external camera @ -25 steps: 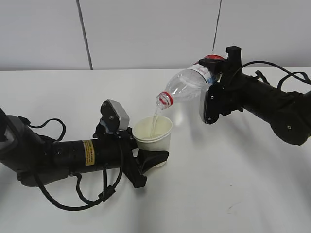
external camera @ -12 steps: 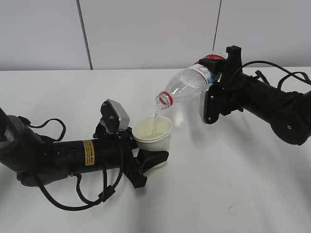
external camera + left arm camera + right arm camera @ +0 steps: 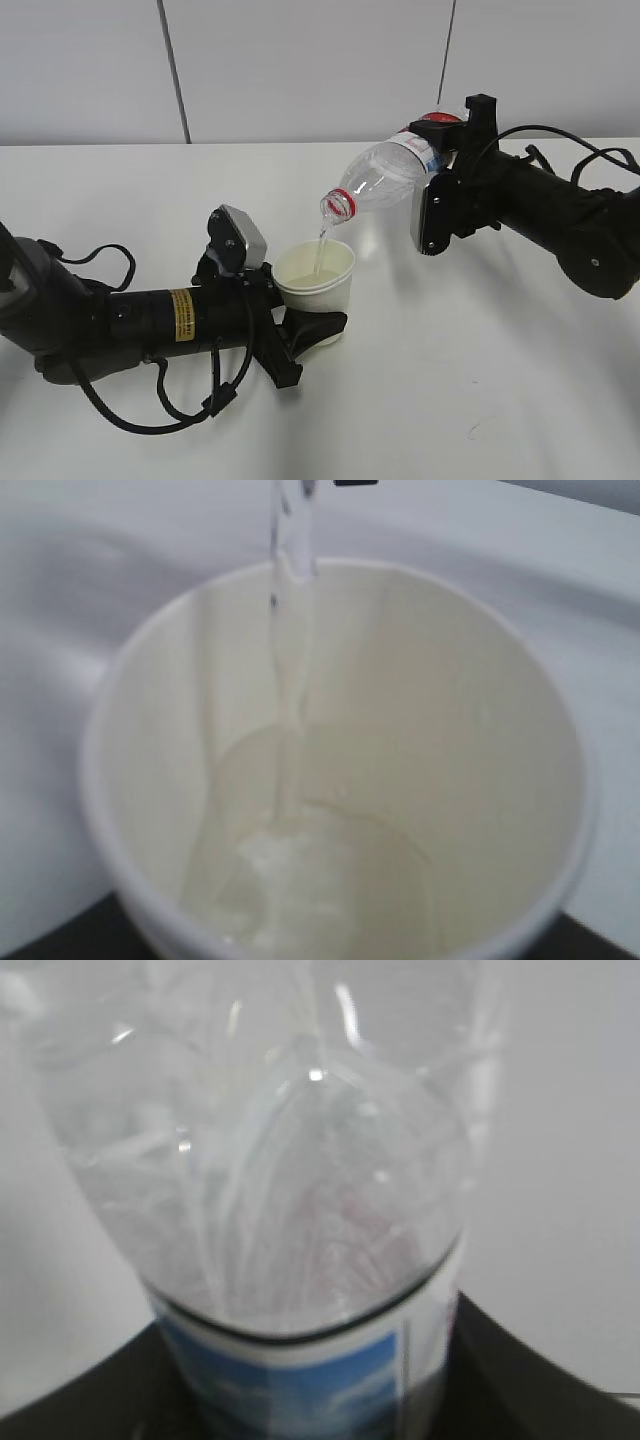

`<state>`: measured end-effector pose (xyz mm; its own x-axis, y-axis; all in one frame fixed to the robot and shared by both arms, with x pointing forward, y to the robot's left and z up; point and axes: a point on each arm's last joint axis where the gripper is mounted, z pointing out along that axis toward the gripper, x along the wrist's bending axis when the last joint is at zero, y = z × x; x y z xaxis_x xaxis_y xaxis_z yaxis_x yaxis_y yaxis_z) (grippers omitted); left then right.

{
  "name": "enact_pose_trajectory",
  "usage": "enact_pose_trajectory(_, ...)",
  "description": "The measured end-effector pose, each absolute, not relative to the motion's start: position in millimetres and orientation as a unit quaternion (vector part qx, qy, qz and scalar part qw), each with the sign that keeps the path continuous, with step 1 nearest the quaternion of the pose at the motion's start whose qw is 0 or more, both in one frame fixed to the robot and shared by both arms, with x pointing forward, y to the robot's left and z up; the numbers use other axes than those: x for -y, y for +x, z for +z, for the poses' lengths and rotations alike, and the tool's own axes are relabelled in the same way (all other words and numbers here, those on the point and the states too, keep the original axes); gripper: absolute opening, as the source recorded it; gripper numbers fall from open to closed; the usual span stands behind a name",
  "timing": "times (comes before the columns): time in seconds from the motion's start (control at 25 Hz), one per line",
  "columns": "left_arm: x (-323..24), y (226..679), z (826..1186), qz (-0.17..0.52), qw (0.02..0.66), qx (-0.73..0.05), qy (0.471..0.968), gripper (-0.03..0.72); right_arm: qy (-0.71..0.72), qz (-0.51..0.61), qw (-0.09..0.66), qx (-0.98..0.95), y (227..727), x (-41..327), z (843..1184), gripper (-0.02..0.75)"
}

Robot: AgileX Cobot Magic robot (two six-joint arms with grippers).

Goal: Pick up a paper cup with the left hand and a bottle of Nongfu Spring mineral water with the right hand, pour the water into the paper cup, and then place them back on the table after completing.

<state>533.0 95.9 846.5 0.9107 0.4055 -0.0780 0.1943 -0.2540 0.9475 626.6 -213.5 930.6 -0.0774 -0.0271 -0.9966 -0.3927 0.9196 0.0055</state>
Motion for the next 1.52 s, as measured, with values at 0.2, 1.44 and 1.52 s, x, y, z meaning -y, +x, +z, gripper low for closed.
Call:
enact_pose_trajectory(0.2, -95.9, 533.0, 846.4, 0.091, 0.580, -0.191, 0.787, 0.377, -0.146, 0.138, 0.663, -0.721, 626.6, 213.5, 930.6, 0.368)
enact_pose_trajectory(1.44, -96.1, 533.2, 846.2, 0.092, 0.579, -0.192, 0.787, 0.377, -0.061, 0.208, 0.645, -0.733, 626.6, 214.4, 930.3, 0.368)
enact_pose_trajectory(1.52, -96.1, 533.3, 846.1, 0.092, 0.578, -0.193, 0.787, 0.377, -0.037, 0.219, 0.642, -0.734, 627.1, 215.6, 930.5, 0.368)
